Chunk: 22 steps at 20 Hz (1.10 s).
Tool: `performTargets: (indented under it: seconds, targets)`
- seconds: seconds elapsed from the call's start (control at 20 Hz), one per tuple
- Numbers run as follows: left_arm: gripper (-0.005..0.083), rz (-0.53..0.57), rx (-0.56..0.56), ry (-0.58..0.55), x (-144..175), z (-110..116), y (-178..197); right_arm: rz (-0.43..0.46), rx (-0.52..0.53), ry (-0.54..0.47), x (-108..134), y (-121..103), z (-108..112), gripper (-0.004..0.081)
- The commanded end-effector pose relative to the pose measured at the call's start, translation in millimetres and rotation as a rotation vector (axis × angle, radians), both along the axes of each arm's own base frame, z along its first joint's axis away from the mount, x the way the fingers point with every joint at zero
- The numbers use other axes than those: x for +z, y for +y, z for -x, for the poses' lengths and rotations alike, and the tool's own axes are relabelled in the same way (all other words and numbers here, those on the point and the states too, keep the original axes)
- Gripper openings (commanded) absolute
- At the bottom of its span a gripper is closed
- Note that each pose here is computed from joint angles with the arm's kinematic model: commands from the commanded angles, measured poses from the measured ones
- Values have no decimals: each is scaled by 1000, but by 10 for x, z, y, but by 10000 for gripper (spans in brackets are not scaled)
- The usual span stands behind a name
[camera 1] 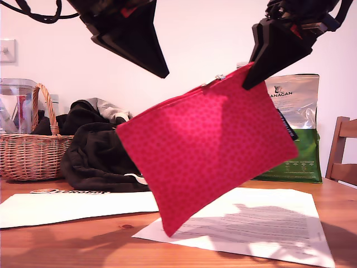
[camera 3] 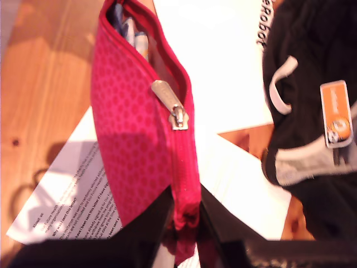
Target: Close the zipper in the zip bag in front of you
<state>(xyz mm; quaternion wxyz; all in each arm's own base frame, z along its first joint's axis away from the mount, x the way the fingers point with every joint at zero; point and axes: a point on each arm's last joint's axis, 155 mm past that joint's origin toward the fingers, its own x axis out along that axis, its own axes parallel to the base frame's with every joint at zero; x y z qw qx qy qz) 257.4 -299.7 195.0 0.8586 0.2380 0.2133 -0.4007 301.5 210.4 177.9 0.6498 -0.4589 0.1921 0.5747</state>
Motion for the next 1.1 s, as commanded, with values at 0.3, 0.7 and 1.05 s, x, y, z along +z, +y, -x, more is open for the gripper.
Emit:
performTargets:
  seconds: [0.3, 0.7, 1.05]
  targets:
    - [150, 98, -67, 75, -79, 85, -263, -17, 25, -8, 54, 96, 26, -11]
    - [150, 113, -67, 65, -158, -27, -376, -20, 48, -7, 57, 165, 78, -11]
    - [150, 107, -31, 67, -199, -149, -295, -21, 49, -6, 58, 166, 79, -11]
